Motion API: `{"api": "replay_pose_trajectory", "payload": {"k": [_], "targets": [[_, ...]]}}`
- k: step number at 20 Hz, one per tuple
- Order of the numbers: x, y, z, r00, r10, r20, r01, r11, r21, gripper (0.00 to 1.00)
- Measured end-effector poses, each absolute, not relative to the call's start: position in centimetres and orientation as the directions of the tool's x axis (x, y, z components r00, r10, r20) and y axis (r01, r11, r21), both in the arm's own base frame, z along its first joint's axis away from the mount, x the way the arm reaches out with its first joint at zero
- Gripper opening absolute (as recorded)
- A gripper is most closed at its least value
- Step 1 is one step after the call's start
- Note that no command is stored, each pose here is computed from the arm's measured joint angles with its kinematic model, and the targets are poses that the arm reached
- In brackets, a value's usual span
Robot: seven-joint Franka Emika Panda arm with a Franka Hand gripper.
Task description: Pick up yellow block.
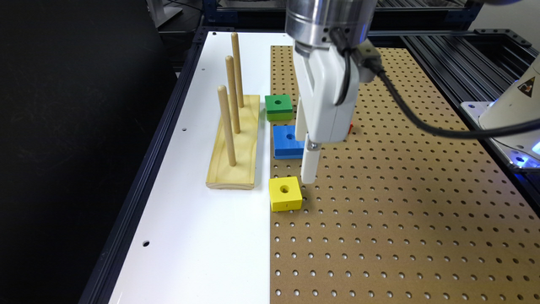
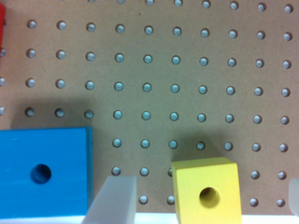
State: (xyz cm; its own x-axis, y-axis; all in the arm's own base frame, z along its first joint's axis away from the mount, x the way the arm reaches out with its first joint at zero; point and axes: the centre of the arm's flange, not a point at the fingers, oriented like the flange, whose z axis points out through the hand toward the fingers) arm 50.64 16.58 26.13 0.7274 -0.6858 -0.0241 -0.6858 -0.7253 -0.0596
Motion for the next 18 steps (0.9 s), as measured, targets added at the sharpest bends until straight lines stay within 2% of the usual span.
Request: {"api": "replay_pose_trajectory", "payload": {"k": [7, 10, 12, 15, 18], "targets": [[51.4, 17.3, 26.4, 0.7288, -0.6844, -0.021, -0.6839, -0.7259, -0.073, 1.0], [51.6, 17.4, 26.2, 0.7287, -0.6845, -0.024, -0.6841, -0.7258, -0.072, 1.0], [51.6, 17.4, 25.2, 0.7281, -0.6848, -0.03, -0.6851, -0.7255, -0.066, 1.0], [51.7, 17.4, 23.5, 0.727, -0.6858, -0.034, -0.6863, -0.7242, -0.068, 1.0], [51.9, 17.5, 23.0, 0.7264, -0.6864, -0.034, -0.6869, -0.7234, -0.07, 1.0]]}}
